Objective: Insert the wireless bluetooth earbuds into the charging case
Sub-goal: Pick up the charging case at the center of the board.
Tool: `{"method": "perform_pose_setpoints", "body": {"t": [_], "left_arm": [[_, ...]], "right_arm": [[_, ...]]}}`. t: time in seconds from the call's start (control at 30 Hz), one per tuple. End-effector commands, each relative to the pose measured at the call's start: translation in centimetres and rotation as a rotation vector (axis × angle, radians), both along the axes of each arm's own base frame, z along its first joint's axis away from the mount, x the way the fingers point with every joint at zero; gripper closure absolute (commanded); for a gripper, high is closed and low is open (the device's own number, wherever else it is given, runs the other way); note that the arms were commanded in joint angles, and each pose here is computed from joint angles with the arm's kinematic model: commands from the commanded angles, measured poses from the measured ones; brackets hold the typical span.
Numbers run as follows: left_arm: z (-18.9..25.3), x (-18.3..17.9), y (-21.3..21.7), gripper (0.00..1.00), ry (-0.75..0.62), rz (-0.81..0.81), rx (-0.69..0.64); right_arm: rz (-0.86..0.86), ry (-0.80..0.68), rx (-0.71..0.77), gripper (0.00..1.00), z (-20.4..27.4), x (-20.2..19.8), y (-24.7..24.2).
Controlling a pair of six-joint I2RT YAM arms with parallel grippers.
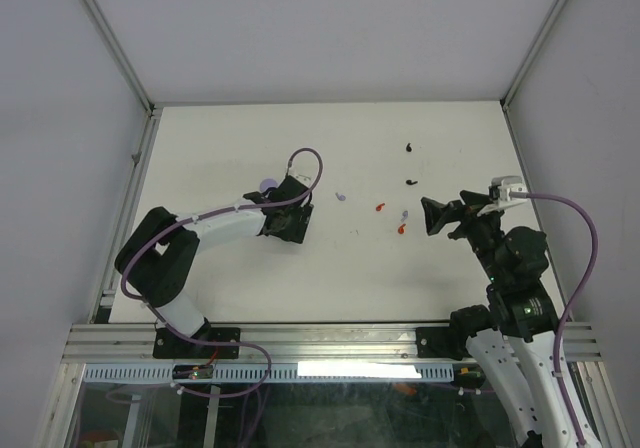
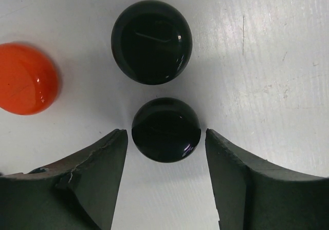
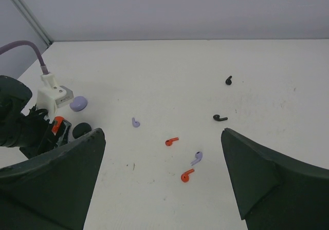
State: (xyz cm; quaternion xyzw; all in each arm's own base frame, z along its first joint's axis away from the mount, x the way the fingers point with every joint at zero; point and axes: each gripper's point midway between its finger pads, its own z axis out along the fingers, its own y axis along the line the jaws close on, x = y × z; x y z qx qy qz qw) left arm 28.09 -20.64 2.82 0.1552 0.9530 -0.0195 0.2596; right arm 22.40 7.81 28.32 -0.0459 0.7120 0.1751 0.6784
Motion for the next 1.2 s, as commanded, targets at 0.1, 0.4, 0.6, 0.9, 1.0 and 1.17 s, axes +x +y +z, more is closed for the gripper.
{"method": "perform_pose_setpoints", "body": {"t": [0.1,0.4,0.6,0.9,1.0,1.17], "left_arm": [[0.9,1.8,-0.9,0.44,-0.033,-0.014,-0.031],[2.6,2.0,-1.4,0.59,-0.090,-0.010,-0.094],[5.9,2.6,-3.0,0.60,-0.240,-0.032,-0.166],[12.0,2.2,-6.7,0.62,-0.523,-0.141,-0.315],[14.0,1.6,-8.1,0.62,-0.622,-0.203,-0.368],[16.7,0.8,-9.3,0.62,-0.767,-0.305,-0.424]], "right_arm": [[0.070,-0.033,0.021,0.01,1.3,0.0,1.4],[0.092,0.069,0.072,0.01,0.6,1.1,2.5],[0.106,0.348,0.073,0.01,-4.2,3.1,3.9],[0.208,0.495,0.053,0.01,-6.0,5.4,6.5],[0.342,0.498,0.103,0.01,-5.5,5.3,8.9],[0.476,0.509,0.132,0.01,-4.4,5.3,11.6]]}}
